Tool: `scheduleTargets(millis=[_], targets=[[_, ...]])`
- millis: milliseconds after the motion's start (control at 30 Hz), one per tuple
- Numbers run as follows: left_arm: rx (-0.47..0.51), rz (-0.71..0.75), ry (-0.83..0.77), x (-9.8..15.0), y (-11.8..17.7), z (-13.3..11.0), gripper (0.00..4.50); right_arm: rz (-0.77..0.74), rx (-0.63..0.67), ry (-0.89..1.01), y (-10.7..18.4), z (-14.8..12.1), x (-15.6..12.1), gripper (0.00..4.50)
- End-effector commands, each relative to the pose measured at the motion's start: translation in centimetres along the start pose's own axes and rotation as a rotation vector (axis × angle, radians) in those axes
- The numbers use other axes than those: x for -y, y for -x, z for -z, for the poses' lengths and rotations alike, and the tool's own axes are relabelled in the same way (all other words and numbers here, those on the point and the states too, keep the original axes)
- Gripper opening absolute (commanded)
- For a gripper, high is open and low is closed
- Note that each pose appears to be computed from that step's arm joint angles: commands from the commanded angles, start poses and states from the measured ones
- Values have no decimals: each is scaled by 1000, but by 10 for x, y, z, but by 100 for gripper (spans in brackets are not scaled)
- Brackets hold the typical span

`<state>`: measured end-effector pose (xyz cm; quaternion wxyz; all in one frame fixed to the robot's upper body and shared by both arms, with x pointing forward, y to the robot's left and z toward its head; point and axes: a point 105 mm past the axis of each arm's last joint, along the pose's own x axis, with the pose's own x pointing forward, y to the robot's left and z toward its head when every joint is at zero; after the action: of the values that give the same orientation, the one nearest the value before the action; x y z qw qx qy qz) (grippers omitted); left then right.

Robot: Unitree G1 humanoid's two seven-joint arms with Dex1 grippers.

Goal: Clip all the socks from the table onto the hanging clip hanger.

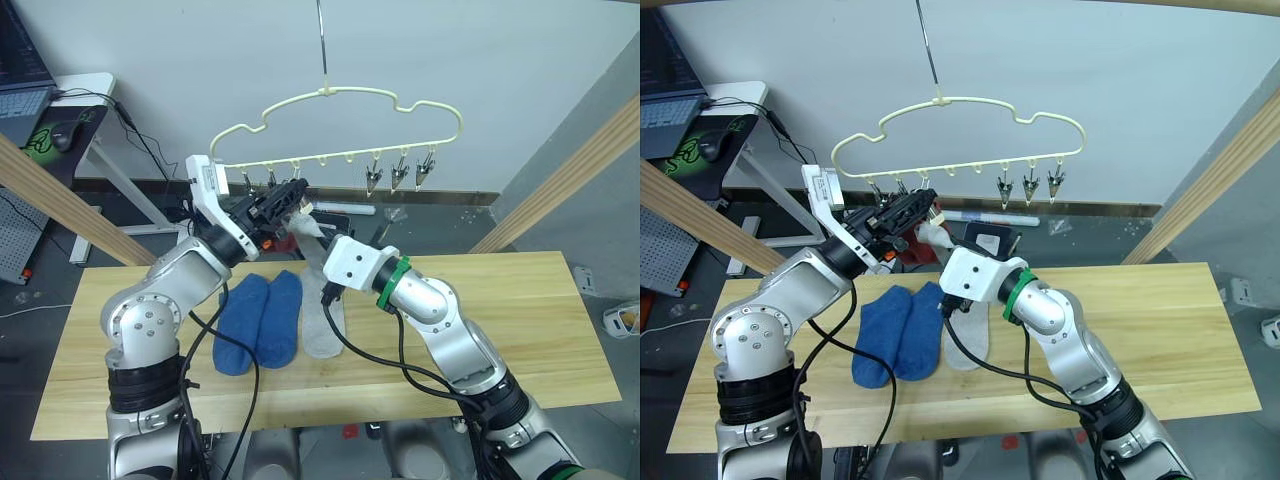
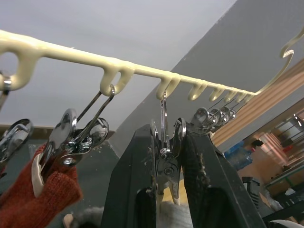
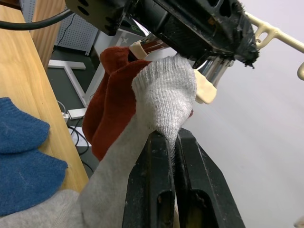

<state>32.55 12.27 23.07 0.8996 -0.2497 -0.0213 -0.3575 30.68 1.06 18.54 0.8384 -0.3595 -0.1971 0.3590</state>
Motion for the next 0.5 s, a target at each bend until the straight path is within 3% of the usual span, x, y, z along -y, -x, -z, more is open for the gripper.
scheduleTargets(millis=[33, 500], targets=[[25, 52, -11, 14, 2, -5, 43, 42, 44, 20, -3, -13, 7, 0], [16, 39, 2, 10, 5, -4, 42, 121, 50, 13, -8, -16, 16, 0]])
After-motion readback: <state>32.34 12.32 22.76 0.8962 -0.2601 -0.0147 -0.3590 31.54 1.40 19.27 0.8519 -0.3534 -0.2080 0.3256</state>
